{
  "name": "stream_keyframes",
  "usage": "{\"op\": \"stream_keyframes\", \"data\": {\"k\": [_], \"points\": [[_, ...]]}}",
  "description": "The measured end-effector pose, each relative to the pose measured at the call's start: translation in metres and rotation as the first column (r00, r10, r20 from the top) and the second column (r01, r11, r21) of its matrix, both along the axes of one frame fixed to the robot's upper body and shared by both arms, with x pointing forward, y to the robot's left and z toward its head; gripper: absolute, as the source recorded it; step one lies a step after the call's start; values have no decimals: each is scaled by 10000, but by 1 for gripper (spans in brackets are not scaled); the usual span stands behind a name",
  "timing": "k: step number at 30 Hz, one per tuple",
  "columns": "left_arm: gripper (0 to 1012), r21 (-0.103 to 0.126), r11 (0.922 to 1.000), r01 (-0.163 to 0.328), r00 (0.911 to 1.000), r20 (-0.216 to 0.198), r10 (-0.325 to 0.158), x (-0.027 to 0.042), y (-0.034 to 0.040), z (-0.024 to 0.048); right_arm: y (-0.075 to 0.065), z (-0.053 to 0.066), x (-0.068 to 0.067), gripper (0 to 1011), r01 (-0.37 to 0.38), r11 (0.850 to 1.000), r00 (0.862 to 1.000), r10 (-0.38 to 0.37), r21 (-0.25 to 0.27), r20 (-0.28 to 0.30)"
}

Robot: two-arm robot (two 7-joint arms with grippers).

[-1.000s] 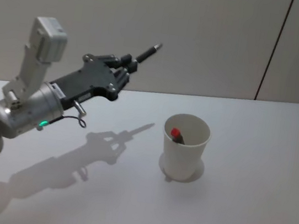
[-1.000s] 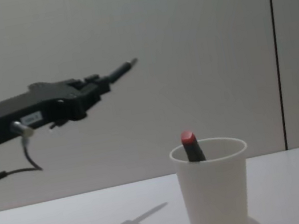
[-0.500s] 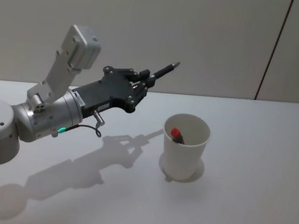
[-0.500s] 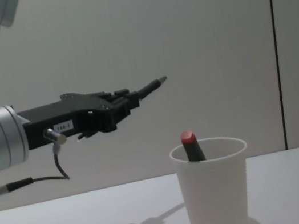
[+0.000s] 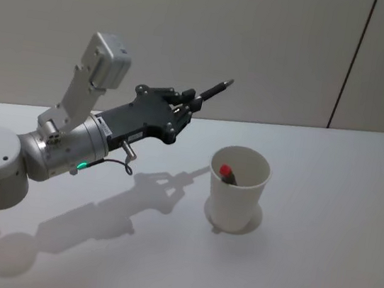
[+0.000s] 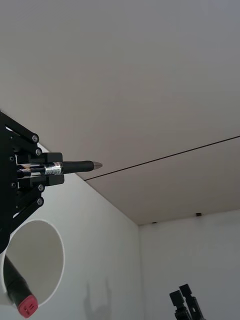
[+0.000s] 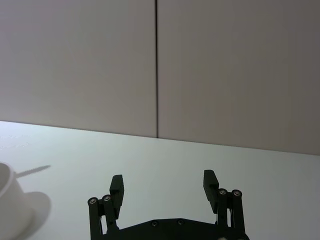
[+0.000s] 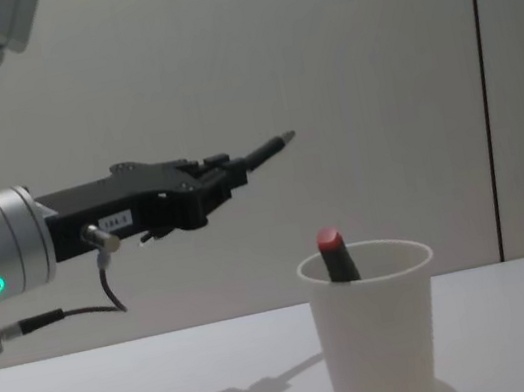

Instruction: Place the pen into the pen holder.

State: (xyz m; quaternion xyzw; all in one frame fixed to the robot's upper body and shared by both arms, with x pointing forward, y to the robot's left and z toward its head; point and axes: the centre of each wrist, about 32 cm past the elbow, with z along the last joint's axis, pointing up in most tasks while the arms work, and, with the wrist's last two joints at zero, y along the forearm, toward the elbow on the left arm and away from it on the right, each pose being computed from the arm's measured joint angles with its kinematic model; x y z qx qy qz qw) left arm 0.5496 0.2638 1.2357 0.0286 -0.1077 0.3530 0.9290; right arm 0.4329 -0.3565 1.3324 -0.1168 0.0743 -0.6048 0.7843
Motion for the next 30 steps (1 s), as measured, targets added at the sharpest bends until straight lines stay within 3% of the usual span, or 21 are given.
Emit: {"op": "stream_keyframes", "data": {"k": [3,5,10,14,17,18,21,26,30], "points": [[140,-317,9994,117,9997,225,-110,76,52,-48,100,35,53,1001,-230,9991,9997,230,354,-19],[140,-409,9990,173,9994,309,-160,94,62,-58,146,53,77,1001,-342,9980,9994,344,538,-26],[140,-1015,9940,399,9963,800,-319,247,145,-153,296,122,159,1001,-771,9893,9969,788,1238,-81],[140,-1562,9855,659,9899,1342,-450,384,208,-242,391,169,209,1001,-1061,9786,9938,1105,1763,-154],[140,-1848,9791,846,9842,1689,-532,457,228,-275,471,220,252,1001,-1313,9658,9903,1382,2238,-155],[140,-2034,9750,897,9812,1857,-515,502,258,-319,482,226,259,1002,-1347,9632,9896,1427,2326,-177],[140,-2295,9676,1053,9749,2157,-550,586,294,-373,556,270,297,1001,-1586,9471,9851,1709,2790,-200],[140,-2535,9597,1215,9660,2527,-556,665,324,-424,669,343,353,1001,-1935,9197,9767,2136,3416,-218],[140,-2689,9543,1303,9588,2791,-522,718,342,-460,719,380,377,1002,-2096,9062,9720,2338,3673,-221]]}}
